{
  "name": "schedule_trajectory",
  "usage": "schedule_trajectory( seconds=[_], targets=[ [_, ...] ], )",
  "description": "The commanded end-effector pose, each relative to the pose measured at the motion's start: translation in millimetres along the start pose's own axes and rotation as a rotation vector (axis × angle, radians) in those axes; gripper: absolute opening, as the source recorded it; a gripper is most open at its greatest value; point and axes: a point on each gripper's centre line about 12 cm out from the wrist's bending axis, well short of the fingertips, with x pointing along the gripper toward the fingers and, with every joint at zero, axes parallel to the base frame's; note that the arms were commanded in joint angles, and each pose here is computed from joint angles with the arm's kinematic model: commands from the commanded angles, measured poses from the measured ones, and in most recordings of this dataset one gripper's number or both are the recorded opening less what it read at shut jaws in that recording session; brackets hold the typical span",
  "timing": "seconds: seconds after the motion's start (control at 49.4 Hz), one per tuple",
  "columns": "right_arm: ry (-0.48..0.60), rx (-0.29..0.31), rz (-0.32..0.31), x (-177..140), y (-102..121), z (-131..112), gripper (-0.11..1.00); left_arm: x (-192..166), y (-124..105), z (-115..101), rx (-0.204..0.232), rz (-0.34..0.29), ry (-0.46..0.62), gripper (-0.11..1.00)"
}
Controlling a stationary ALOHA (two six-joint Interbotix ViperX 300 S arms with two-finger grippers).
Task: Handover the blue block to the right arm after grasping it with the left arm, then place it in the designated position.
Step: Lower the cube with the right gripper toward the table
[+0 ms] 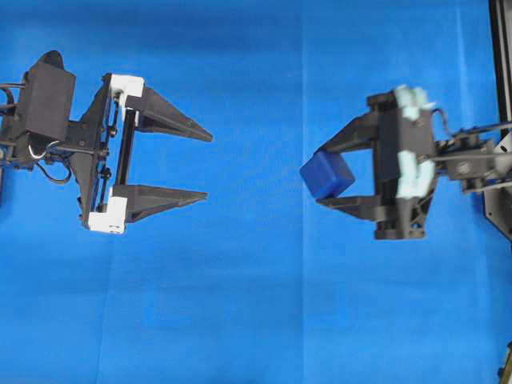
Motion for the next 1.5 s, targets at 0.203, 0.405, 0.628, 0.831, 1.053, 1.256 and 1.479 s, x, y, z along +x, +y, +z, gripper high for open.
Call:
schedule_trajectory(
  seconds=[0.203,0.405,0.628,0.831,1.053,1.256,1.479],
  targets=[
    [-0.019,-0.012,0.075,41,10,-20,0.52,0,0,12,0.001,0.001,-0.037,0.93],
    [-0.009,-0.004,0.117,77,13,-41,0.52,0,0,12,-0.002,0.001,-0.034,0.93],
    [0.027,0.043,0.124,117,10,-60,0.52,0,0,12,-0.002,0.001,-0.034,0.93],
    [0.057,0.076,0.112,144,3,-74,0.52,1,0,10,0.000,0.001,-0.029,0.93],
    [0.052,0.090,0.128,166,5,-82,0.52,0,0,10,0.000,0.001,-0.029,0.93],
    [0.048,0.098,0.134,172,6,-85,0.52,0,0,11,0.001,0.001,-0.031,0.93],
    [0.053,0.095,0.136,171,7,-87,0.52,0,2,10,0.003,0.007,-0.031,0.93]
  ],
)
